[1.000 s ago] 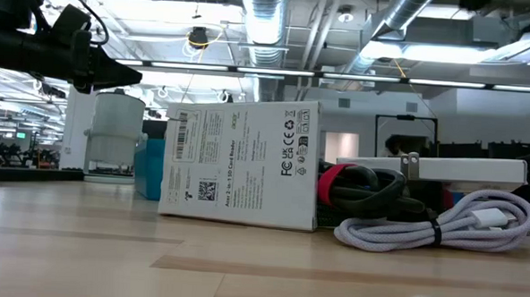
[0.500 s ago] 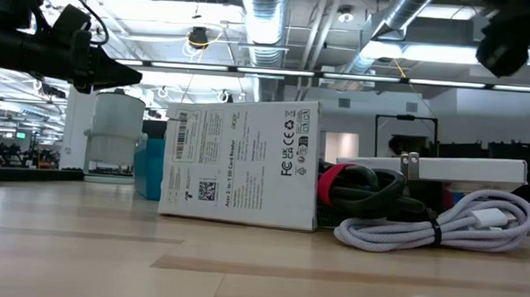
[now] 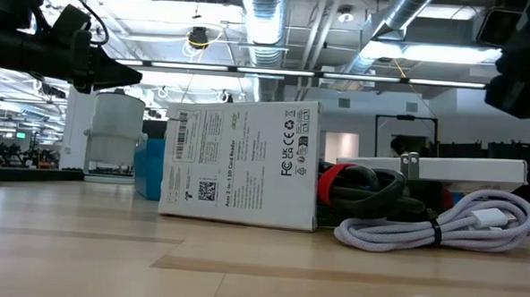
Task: Pick and place items into bin
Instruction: Put the right card reader box into the yellow bin
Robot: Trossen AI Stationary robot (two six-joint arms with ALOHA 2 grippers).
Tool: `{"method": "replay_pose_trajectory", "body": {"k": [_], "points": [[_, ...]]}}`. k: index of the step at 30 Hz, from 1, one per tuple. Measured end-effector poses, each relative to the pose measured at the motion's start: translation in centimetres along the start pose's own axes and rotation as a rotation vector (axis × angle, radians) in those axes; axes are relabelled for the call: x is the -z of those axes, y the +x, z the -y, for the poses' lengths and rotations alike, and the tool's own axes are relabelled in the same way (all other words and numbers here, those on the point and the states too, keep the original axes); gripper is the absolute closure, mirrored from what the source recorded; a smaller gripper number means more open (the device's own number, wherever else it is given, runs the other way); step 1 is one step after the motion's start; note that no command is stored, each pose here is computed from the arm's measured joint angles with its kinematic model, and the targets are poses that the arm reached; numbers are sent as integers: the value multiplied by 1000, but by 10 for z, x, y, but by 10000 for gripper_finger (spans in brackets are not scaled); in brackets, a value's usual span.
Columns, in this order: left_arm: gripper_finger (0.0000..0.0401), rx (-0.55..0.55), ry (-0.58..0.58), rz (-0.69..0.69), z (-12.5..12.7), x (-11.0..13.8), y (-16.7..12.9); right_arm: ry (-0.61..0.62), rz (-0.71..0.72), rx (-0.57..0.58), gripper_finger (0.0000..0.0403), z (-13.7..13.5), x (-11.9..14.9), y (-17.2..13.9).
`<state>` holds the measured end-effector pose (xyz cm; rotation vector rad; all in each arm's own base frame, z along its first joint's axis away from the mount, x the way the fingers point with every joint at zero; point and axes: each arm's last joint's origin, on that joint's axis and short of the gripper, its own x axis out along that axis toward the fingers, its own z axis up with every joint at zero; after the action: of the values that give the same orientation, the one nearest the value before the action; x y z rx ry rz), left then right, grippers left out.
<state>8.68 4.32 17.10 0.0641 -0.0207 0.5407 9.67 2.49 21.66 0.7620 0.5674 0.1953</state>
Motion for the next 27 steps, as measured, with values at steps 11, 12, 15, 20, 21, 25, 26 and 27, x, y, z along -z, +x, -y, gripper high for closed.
{"method": "replay_pose_trajectory", "body": {"k": [11, 12, 15, 20, 21, 25, 26, 27], "points": [[282, 0, 0, 0, 0, 0, 0, 208, -23, 46, 376, 1, 26, 14], [282, 0, 0, 0, 0, 0, 0, 219, -27, 55, 378, 2, 29, 15], [282, 0, 0, 0, 0, 0, 0, 268, -27, 83, 383, 6, 38, 21], [282, 0, 0, 1, 0, 0, 0, 363, -49, 132, 386, 16, 56, 31], [282, 0, 0, 1, 0, 0, 0, 373, -53, 137, 386, 18, 60, 33], [282, 0, 0, 0, 0, 0, 0, 393, -66, 149, 383, 20, 67, 38], [282, 0, 0, 0, 0, 0, 0, 390, -67, 155, 383, 20, 68, 39], [282, 0, 0, 0, 0, 0, 0, 385, -74, 163, 383, 20, 69, 39]]}}
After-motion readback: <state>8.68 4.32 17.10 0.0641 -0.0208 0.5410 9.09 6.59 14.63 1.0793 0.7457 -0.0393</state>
